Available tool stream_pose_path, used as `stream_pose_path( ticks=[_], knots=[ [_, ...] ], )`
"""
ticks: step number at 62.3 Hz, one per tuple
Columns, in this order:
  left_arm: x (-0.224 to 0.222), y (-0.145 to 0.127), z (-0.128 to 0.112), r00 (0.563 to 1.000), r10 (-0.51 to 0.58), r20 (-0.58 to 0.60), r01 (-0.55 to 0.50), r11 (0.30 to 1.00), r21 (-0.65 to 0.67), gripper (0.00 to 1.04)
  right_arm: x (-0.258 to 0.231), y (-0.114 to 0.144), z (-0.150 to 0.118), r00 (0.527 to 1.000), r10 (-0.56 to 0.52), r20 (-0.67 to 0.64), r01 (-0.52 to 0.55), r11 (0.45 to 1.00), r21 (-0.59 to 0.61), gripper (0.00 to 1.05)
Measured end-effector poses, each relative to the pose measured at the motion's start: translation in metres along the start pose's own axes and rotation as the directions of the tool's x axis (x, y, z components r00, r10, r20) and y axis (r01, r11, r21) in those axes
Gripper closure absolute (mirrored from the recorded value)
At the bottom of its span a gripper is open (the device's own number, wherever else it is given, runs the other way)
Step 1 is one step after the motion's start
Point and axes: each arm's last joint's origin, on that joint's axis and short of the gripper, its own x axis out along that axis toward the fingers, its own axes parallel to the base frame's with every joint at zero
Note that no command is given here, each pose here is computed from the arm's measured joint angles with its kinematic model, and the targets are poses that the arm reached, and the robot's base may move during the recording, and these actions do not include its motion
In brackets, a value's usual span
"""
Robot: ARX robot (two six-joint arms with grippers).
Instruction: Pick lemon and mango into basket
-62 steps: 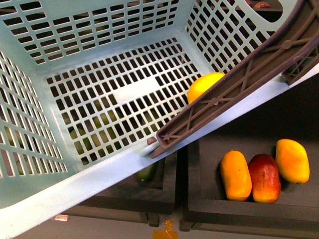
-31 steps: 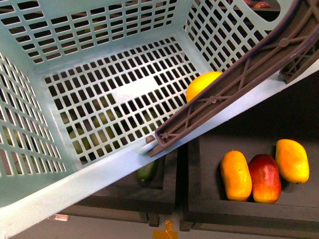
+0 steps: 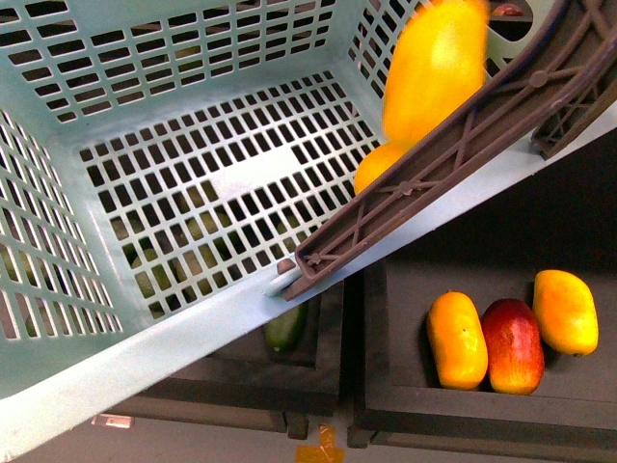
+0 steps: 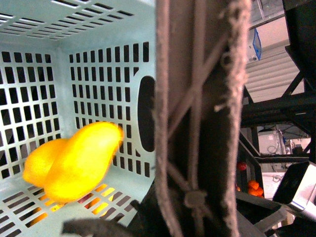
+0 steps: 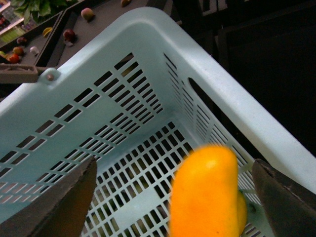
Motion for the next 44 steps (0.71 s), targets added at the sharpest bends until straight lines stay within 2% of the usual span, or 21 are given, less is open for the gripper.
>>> stream_pose_path(
  ticks=[8,11,12,16,19,23,35,40,44],
  knots=[
    [0.001,0.000,-0.001,1.000,-0.001,-0.008,0.001,1.000,-0.003,1.00,-0.011,-0.013,0.010,0.995,-0.072,0.068,0.072,0.997,-0.004,0.09],
    [0.001,0.000,-0.001,1.000,-0.001,-0.007,0.001,1.000,-0.004,1.00,-0.020,-0.025,0.013,0.972,-0.114,0.204,0.129,0.990,-0.061,0.17],
    [0.001,0.000,-0.001,1.000,-0.001,-0.007,0.001,1.000,-0.004,1.00,-0.023,-0.028,0.013,0.967,-0.111,0.228,0.128,0.990,-0.063,0.18],
    [0.001,0.001,0.000,1.000,0.001,-0.003,-0.001,1.000,-0.003,1.00,-0.049,-0.056,0.013,0.935,-0.081,0.346,0.157,0.968,-0.198,0.32],
    [0.001,0.001,0.000,1.000,0.004,0.001,-0.004,1.000,-0.004,1.00,-0.068,-0.074,0.009,0.930,-0.078,0.359,0.183,0.946,-0.268,0.41],
    [0.001,0.001,0.001,1.000,0.006,0.005,-0.006,1.000,-0.002,1.00,-0.085,-0.091,0.003,0.917,-0.105,0.386,0.230,0.928,-0.293,0.51],
    [0.001,0.000,-0.001,1.000,-0.004,-0.013,0.004,1.000,-0.003,1.00,-0.102,-0.109,-0.024,0.921,-0.105,0.375,0.244,0.907,-0.345,0.83],
    [0.001,0.000,-0.001,1.000,-0.007,-0.018,0.006,1.000,-0.010,1.00,-0.109,-0.116,-0.036,0.924,-0.103,0.369,0.241,0.904,-0.353,1.01],
    [0.001,0.000,-0.001,1.000,-0.002,-0.009,0.002,1.000,-0.009,1.00,-0.116,-0.123,-0.040,0.923,-0.092,0.373,0.237,0.901,-0.363,1.03]
  ],
)
